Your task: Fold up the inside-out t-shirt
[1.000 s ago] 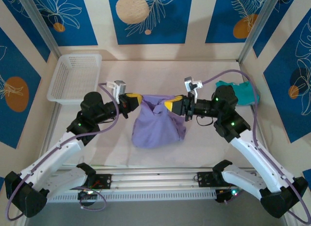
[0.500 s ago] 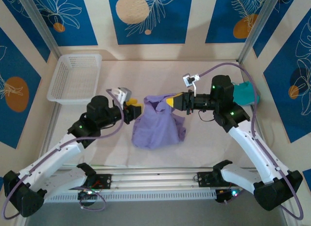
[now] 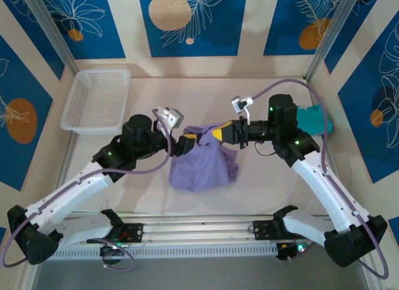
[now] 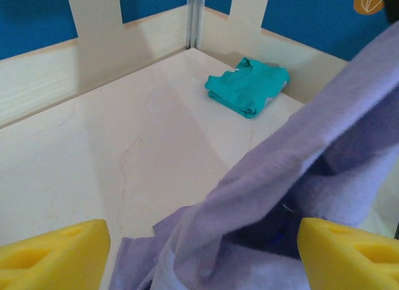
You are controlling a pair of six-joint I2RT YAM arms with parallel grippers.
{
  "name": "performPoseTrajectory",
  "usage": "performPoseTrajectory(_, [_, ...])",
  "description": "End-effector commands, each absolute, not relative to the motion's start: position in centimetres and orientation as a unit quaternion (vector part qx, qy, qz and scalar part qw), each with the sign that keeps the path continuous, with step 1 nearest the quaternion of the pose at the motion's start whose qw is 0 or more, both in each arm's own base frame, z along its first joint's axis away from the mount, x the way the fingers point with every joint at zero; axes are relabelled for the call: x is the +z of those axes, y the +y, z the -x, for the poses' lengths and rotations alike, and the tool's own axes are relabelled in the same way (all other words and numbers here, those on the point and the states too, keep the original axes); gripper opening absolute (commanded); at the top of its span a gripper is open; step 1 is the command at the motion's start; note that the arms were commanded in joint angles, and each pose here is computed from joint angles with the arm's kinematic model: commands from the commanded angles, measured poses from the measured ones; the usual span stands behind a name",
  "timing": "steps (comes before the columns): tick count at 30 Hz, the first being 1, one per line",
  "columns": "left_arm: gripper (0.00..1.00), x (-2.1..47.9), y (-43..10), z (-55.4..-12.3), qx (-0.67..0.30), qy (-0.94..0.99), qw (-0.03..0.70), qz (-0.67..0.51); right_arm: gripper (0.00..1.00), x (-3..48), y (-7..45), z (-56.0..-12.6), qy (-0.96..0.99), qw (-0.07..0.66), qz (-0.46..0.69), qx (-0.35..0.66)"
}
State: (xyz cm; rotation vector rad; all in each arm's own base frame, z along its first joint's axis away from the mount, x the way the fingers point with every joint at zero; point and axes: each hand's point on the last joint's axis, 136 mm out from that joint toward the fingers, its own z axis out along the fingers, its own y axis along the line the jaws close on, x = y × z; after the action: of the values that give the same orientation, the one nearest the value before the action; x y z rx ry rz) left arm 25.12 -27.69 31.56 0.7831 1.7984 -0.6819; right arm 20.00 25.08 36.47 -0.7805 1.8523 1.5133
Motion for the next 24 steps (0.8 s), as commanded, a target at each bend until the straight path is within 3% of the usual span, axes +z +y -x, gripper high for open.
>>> performPoseTrajectory(1, [0.8,32.0,-29.0,-24.5,-0.293,0.738,0.488,-0.362,0.0,37.4,25.0,-19.2,0.688,0.311,0.317,0.574])
performPoseTrajectory(4, [0.78,31.4,-30.1,-24.7,-0.299,0.741,0.468,-0.376,0.0,37.3,24.9,-19.1,0.688,0.309,0.32,0.574])
performPoseTrajectory(13, [0.54,29.5,-32.8,-26.1,-0.314,0.754,0.423,-0.393,0.0,36.5,24.7,-18.3,0.681,0.309,0.342,0.569])
performPoseTrajectory(16, [0.36,29.9,-33.4,-26.0,-0.343,0.748,0.414,-0.389,0.0,35.9,24.4,-18.5,0.686,0.317,0.339,0.56])
performPoseTrajectory(18, [0.14,31.0,-33.4,-25.6,-0.375,0.741,0.411,-0.375,0.0,35.2,23.8,-19.4,0.706,0.328,0.317,0.542])
performPoseTrajectory(20, [0.0,32.5,-33.1,-24.5,-0.424,0.726,0.407,-0.358,0.0,34.0,22.8,-21.2,0.744,0.343,0.27,0.506])
performPoseTrajectory(24, [0.0,36.1,-32.1,-21.9,-0.516,0.675,0.413,-0.329,0.0,31.7,20.5,-24.6,0.805,0.378,0.185,0.419])
